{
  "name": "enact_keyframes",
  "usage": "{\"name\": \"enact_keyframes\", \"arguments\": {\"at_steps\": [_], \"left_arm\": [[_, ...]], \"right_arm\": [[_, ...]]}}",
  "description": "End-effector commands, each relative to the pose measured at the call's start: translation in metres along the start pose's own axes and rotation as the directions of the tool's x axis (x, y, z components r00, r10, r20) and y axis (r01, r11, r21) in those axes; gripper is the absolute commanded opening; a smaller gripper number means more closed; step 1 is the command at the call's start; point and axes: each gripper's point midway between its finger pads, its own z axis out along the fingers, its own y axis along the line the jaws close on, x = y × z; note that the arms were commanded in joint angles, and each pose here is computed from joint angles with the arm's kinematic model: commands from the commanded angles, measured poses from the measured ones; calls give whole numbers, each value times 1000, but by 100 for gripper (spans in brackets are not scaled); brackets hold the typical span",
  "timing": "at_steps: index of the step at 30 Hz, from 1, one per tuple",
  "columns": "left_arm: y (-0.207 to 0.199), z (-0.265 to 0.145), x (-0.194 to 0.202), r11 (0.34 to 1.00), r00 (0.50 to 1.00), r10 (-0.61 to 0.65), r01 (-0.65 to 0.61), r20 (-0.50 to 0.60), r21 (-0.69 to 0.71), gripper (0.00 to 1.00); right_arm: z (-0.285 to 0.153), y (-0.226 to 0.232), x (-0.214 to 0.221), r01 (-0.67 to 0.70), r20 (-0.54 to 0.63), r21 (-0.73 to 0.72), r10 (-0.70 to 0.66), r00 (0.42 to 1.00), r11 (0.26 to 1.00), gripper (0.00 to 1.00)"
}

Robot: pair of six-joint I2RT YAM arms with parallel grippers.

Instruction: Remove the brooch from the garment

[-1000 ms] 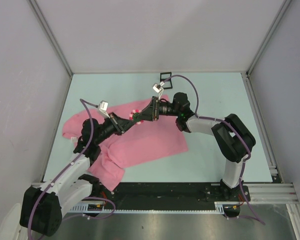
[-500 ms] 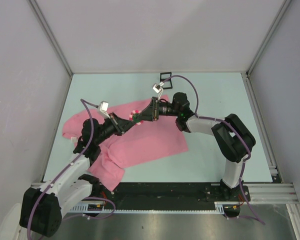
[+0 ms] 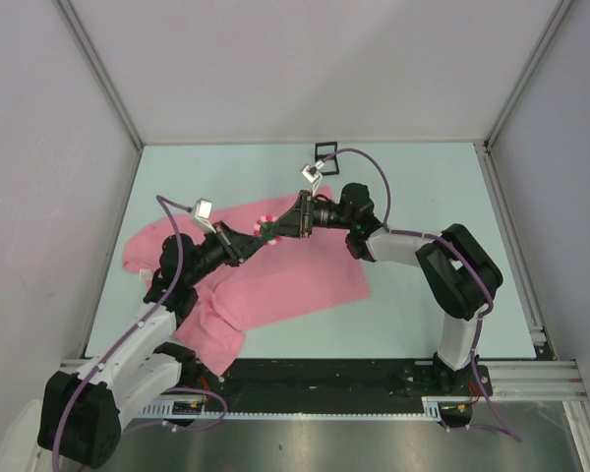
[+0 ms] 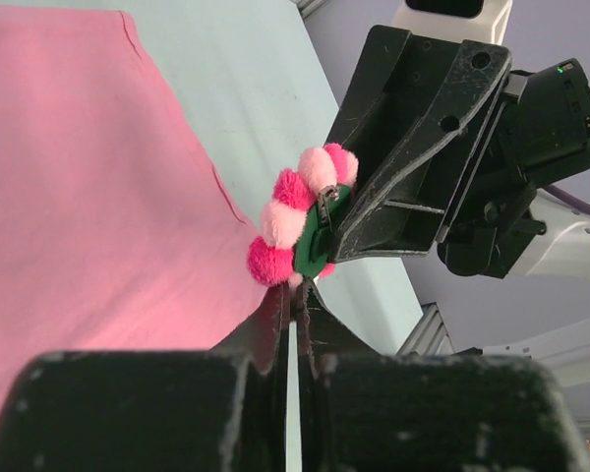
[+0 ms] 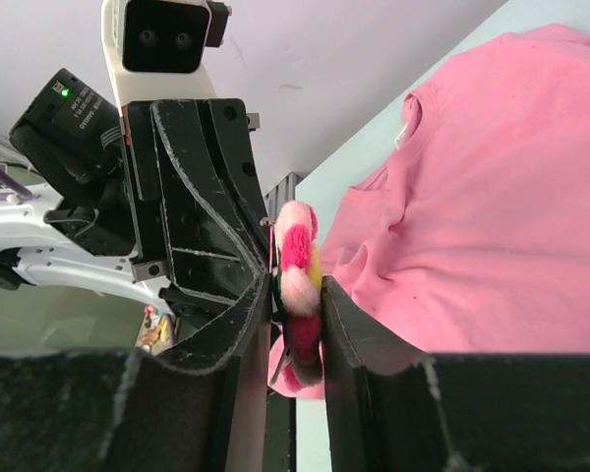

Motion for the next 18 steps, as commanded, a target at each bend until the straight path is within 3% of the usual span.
{"name": "enact_keyframes", "arguments": {"at_steps": [1, 18], "left_arm": [[-23, -2, -8, 996, 999, 0, -4, 39, 89, 0], [-24, -7, -5, 992, 997, -43, 35, 64, 122, 0]], "right_arm": [[-3, 3, -14, 17, 71, 4, -17, 997, 1000, 28], [-13, -6, -21, -18, 137, 33, 13, 991, 999, 31]]}}
